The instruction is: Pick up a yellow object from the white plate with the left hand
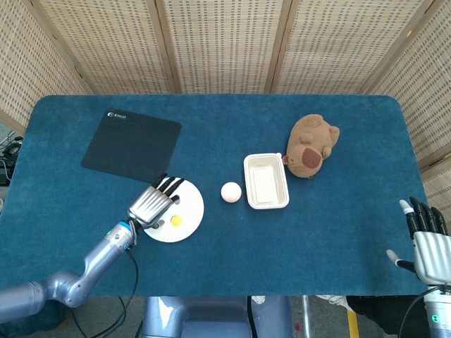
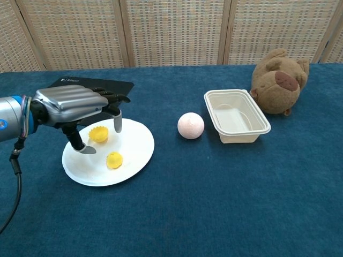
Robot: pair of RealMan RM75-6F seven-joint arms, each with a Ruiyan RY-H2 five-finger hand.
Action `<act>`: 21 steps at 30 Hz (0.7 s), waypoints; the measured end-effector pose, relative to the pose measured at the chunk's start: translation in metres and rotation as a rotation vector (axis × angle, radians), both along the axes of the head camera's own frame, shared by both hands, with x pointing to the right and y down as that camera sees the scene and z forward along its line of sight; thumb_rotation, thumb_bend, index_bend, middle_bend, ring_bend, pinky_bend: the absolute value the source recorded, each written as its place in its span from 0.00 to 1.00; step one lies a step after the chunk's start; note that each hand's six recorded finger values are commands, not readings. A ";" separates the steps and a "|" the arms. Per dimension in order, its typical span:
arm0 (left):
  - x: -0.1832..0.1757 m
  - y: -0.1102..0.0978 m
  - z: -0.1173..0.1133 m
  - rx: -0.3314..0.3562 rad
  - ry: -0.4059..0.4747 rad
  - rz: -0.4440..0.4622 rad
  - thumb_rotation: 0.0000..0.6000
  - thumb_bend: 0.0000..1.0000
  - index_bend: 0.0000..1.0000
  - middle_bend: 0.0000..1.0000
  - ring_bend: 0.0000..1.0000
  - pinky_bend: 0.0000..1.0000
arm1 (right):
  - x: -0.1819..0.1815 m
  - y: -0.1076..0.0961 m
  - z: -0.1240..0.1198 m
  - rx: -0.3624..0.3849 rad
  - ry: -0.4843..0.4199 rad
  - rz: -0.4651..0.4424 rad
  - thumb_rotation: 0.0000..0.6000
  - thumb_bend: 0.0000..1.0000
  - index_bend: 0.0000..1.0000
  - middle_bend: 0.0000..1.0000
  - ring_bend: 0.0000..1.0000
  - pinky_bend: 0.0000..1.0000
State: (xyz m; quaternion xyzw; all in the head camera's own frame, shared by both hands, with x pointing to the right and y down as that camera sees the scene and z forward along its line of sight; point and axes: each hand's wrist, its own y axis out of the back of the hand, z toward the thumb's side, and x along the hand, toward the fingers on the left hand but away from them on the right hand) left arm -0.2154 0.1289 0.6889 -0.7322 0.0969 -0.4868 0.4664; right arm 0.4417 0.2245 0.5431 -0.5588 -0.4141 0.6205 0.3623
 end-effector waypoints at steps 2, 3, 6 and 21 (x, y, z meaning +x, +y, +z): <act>0.005 0.002 0.006 -0.006 -0.014 0.010 1.00 0.23 0.37 0.00 0.00 0.00 | 0.001 -0.001 0.000 0.002 0.000 0.003 1.00 0.00 0.02 0.00 0.00 0.00; 0.006 0.003 0.008 -0.010 -0.018 0.011 1.00 0.23 0.37 0.00 0.00 0.00 | 0.001 -0.001 0.000 0.003 0.000 0.004 1.00 0.00 0.02 0.00 0.00 0.00; 0.007 0.006 0.012 -0.026 -0.026 0.006 1.00 0.23 0.38 0.00 0.00 0.00 | 0.002 -0.001 0.000 0.004 -0.002 0.010 1.00 0.00 0.02 0.00 0.00 0.00; 0.010 0.013 0.021 -0.057 -0.041 0.015 1.00 0.25 0.39 0.00 0.00 0.00 | 0.002 -0.001 0.000 0.003 -0.001 0.018 1.00 0.00 0.02 0.00 0.00 0.00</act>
